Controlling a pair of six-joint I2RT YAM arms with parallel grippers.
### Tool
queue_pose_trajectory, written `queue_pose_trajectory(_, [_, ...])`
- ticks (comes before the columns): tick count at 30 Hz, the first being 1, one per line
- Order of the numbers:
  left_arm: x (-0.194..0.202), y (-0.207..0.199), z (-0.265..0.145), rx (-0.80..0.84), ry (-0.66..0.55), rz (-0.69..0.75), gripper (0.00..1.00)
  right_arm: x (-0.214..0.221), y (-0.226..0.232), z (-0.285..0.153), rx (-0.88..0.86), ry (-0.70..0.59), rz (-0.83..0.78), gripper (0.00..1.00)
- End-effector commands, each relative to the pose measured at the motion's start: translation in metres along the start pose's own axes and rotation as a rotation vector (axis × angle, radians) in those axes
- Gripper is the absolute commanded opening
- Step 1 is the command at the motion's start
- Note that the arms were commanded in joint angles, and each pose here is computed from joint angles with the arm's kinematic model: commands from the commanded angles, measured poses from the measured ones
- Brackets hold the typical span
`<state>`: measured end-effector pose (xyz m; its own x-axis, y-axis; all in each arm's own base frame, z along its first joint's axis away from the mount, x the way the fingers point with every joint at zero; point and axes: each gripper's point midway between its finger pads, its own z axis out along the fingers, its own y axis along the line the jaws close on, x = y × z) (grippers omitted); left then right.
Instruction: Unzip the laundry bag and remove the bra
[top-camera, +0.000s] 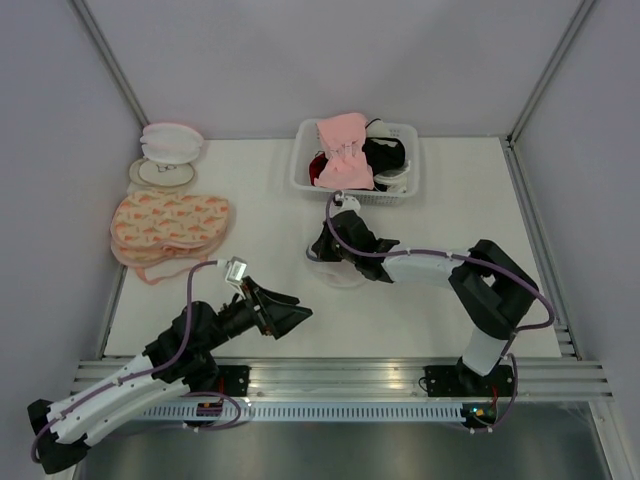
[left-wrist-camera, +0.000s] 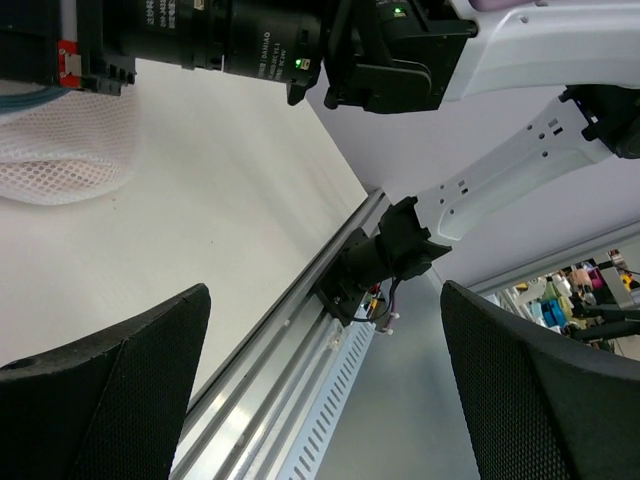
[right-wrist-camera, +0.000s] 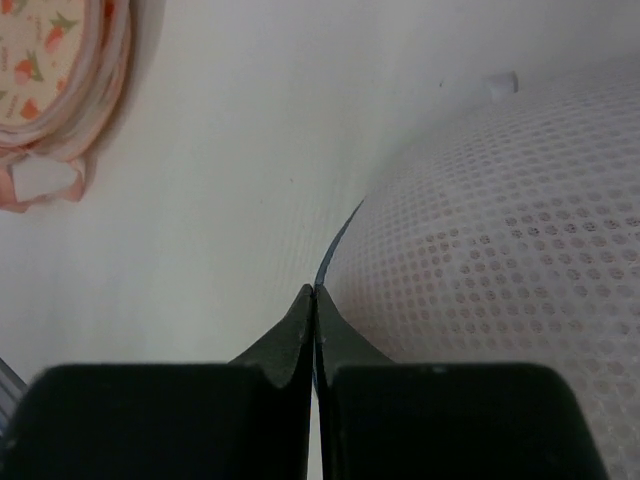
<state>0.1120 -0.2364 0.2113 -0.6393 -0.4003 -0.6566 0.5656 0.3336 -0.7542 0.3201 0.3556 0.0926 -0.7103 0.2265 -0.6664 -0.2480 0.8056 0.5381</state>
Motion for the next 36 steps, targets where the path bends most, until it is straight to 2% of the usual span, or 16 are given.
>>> queue_pose_trajectory(1, [-0.004, 0.001, -0.002, -0.006, -0.027, -0.024, 1.00, 0.008, 0.003, 0.007, 0.029, 0.019, -0.021, 0.00])
queue_pose_trajectory(5, [-0.008, 0.000, -0.007, 0.005, -0.056, -0.017, 1.00, 0.043, -0.035, -0.014, 0.147, 0.112, -0.047, 0.00])
queue_pose_trajectory(11, [-0.008, 0.012, -0.009, -0.039, -0.079, -0.013, 1.00, 0.071, -0.078, -0.058, 0.284, 0.210, -0.079, 0.00])
queue_pose_trajectory(15, [-0.006, 0.020, -0.008, -0.077, -0.077, -0.024, 1.00, 0.063, -0.094, -0.092, 0.361, 0.179, -0.090, 0.00])
queue_pose_trajectory(17, [-0.004, 0.037, -0.006, -0.156, -0.083, -0.044, 1.00, 0.057, -0.107, -0.108, 0.427, 0.161, -0.109, 0.01])
queue_pose_trajectory(21, [0.007, 0.068, -0.002, -0.294, -0.054, -0.036, 1.00, 0.034, -0.102, -0.128, 0.427, 0.087, -0.119, 0.00])
queue_pose_trajectory(26, [0.028, 0.117, 0.008, -0.489, 0.016, 0.040, 1.00, 0.030, -0.104, -0.130, 0.441, 0.076, -0.131, 0.00])
queue_pose_trajectory(32, [0.034, 0.135, 0.024, -0.494, -0.010, 0.089, 0.99, 0.038, -0.101, -0.122, 0.401, 0.095, -0.118, 0.01])
queue_pose_trajectory(36, [0.031, 0.130, 0.037, -0.403, -0.069, 0.118, 0.99, 0.039, -0.094, -0.125, 0.347, 0.083, -0.104, 0.01])
